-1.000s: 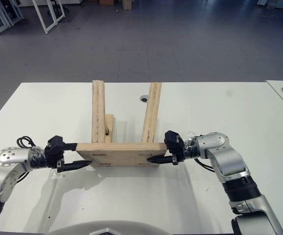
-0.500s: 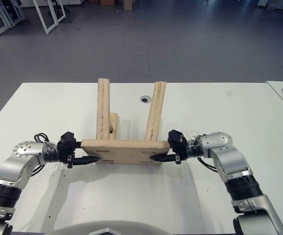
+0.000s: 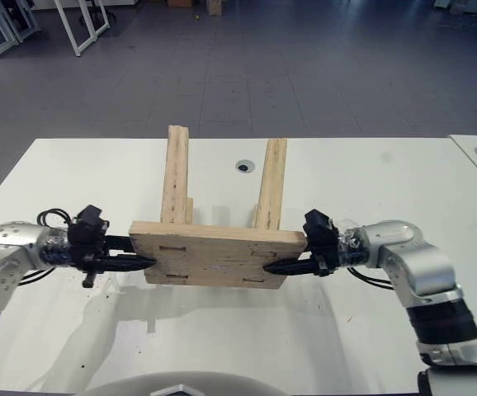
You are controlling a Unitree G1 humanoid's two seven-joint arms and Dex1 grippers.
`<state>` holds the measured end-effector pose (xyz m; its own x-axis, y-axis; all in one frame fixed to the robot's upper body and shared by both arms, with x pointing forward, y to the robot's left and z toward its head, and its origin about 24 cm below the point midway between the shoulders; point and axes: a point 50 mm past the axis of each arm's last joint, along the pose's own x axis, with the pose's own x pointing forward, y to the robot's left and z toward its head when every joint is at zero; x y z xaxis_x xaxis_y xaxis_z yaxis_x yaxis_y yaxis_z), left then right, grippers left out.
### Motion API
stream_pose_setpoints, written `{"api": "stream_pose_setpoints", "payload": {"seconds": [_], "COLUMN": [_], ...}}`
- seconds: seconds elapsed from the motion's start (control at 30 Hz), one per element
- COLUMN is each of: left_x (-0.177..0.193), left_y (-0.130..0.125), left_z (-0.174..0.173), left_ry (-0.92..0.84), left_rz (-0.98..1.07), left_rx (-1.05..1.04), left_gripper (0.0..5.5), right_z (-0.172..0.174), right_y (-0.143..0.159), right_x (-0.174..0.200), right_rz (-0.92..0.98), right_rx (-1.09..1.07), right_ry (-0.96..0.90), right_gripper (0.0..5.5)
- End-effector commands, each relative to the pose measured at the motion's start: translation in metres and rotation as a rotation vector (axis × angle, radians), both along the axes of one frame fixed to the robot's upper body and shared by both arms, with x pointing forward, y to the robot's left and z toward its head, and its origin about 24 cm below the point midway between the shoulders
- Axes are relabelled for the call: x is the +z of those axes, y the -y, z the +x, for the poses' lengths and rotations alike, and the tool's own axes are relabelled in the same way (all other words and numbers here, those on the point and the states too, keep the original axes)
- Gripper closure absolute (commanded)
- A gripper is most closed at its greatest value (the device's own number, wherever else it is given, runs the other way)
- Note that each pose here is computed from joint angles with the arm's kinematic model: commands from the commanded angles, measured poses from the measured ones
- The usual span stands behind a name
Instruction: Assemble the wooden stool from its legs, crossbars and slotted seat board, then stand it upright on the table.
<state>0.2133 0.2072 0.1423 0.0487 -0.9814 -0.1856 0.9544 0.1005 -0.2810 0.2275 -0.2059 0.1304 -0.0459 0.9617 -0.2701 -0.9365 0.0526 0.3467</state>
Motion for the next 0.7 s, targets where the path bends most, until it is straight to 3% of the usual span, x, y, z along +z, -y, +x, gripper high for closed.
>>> {"api": "stream_pose_setpoints", "payload": {"seconds": [0.03, 0.2, 0.33, 0.53, 0.7], "left_x": [0.030, 0.052, 0.049, 0.009, 0.001], "left_y": [0.006, 0.002, 0.005, 0.010, 0.007], "left_z": [-0.029, -0.053, -0.051, -0.019, 0.039], "left_ry": [-0.054, -0.217, -0.389, -0.763, -0.824], "left_rz": [-0.135, -0.228, -0.301, -0.513, -0.677], "left_rx": [-0.093, -0.102, -0.035, 0.168, 0.374], "left_gripper": [4.17, 4.20, 4.20, 4.20, 4.19], "right_z": [-0.012, -0.032, -0.007, 0.041, 0.082], "right_y": [0.002, 0.000, 0.005, 0.000, 0.008], "right_x": [0.032, 0.062, 0.075, 0.049, 0.025], "right_rz": [0.046, 0.099, 0.133, 0.060, 0.038], "right_rx": [0.000, 0.090, 0.002, -0.213, -0.557], "right_ry": [-0.150, -0.433, -0.620, -0.902, -1.051], "right_gripper": [3.99, 4.05, 4.05, 2.69, 1.62]}}
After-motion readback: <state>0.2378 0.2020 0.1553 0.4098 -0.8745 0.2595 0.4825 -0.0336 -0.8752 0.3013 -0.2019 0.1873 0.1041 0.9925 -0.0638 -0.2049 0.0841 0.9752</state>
